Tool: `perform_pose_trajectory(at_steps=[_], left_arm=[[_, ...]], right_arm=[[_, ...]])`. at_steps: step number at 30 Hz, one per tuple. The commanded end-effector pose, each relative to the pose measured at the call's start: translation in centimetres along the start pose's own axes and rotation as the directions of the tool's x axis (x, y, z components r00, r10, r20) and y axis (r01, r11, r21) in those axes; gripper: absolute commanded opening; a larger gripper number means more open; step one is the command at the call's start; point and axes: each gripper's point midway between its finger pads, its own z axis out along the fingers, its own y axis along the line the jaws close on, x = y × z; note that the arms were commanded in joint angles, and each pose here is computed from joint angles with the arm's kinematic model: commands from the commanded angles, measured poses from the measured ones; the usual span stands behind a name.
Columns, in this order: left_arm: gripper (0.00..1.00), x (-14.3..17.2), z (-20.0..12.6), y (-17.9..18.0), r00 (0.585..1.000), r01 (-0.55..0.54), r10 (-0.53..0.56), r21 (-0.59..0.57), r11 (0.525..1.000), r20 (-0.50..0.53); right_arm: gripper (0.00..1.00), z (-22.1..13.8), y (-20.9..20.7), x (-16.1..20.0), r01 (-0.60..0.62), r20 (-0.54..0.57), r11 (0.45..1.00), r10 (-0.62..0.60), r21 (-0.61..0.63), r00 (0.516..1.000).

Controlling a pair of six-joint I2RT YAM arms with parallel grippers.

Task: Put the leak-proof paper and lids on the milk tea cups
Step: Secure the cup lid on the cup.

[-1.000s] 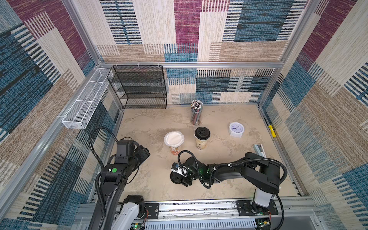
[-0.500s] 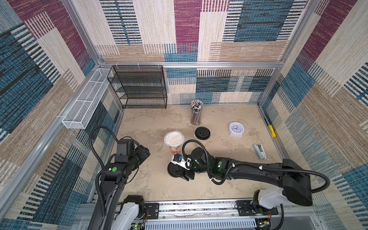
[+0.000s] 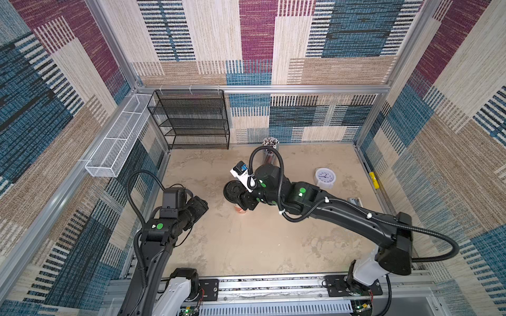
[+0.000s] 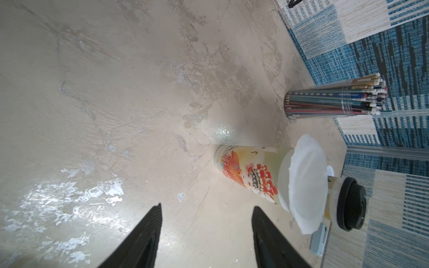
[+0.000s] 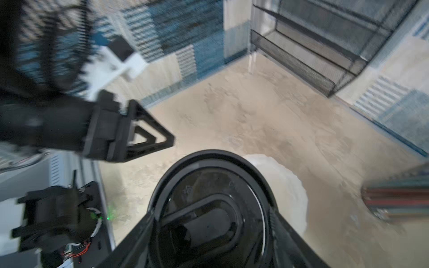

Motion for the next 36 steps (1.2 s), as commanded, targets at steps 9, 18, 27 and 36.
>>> perform_pose_trajectory(at_steps=[9,18,27,36], left_arm=[[0.64,0.0,0.2,-0.9,1.0,0.016,-0.015,0.041,0.999,-0.01],[0.64,0.6,0.7,-1.0,0.999,0.016,-0.014,0.054,0.998,-0.043],[0.64,0.7,0.9,-1.0,0.999,0.016,-0.014,0.053,0.998,-0.052],[0.64,0.7,1.0,-1.0,0.998,0.011,-0.008,0.054,0.998,-0.055]], right_arm=[[0.65,5.9,-3.7,2.3,0.012,-0.163,0.996,0.002,0.089,0.987],[0.66,7.0,-4.0,4.1,0.026,-0.202,0.996,-0.008,0.086,0.979],[0.67,7.3,-4.3,5.1,0.027,-0.219,0.995,-0.005,0.095,0.976],[0.69,7.6,-4.7,7.1,0.02,-0.258,0.995,0.006,0.101,0.966]])
